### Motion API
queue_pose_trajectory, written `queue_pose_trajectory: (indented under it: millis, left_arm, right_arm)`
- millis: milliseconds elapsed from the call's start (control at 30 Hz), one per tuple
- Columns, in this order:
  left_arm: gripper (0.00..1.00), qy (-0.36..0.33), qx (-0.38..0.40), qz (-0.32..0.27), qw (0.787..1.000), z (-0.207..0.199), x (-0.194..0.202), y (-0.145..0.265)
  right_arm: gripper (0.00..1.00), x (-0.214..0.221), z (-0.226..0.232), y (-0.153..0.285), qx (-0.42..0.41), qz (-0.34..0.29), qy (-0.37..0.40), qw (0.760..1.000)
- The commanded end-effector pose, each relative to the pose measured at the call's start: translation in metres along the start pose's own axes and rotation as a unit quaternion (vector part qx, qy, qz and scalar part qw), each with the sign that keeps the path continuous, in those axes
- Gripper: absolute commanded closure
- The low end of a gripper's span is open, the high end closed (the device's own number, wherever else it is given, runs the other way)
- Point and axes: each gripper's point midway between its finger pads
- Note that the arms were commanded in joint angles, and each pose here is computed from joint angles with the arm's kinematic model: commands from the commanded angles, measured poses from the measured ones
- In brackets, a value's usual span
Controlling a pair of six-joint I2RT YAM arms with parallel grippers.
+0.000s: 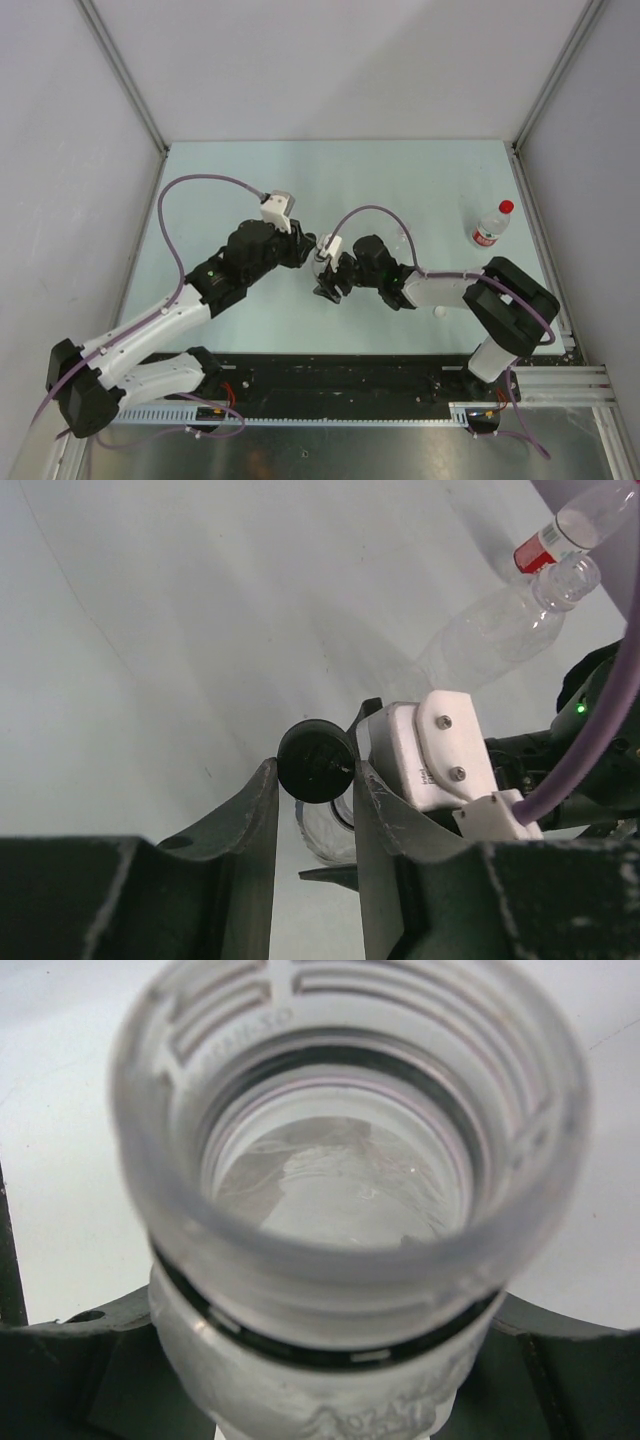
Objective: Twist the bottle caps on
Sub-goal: Pick up the plastic bottle at the center of the board, then screw the bottle cap onto the plastic bottle.
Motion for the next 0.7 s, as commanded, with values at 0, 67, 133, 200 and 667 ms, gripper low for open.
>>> queue_pose_trajectory:
  millis: [0, 67, 133, 200, 667]
  left_arm:
    - [0.89, -0.013, 0.074, 0.03, 0.997, -0.029, 0.006, 0.003]
    - [0.89, -0.015, 0.083, 0.036, 0.996, -0.032, 0.01, 0.003]
    - [0.89, -0.014, 0.086, 0.04, 0.995, -0.033, 0.013, 0.003]
    - [0.89, -0.013, 0.093, 0.043, 0.995, -0.035, 0.014, 0.003]
    - [0.91, -0.011, 0.109, 0.141, 0.984, -0.04, 0.061, -0.001]
  right_arm:
    - [0.43, -0.042, 0.008, 0.007, -0.009, -0.046, 0.054, 0.997]
    - [0.42, -0.044, 0.011, 0.009, -0.014, -0.047, 0.065, 0.997]
    - [0.42, -0.048, 0.015, 0.012, -0.023, -0.048, 0.077, 0.996]
    - [0.42, -0.05, 0.019, 0.016, -0.029, -0.049, 0.088, 0.995]
    - [0.4, -0.053, 0.022, 0.038, -0.005, -0.024, 0.175, 0.984]
Point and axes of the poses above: each gripper's point midway between its finger pads, its own y axis back along the fingers, its own z axis along the line the jaws close on, x = y × z, and after that the axes turned 11 degrees about -y, right-handed
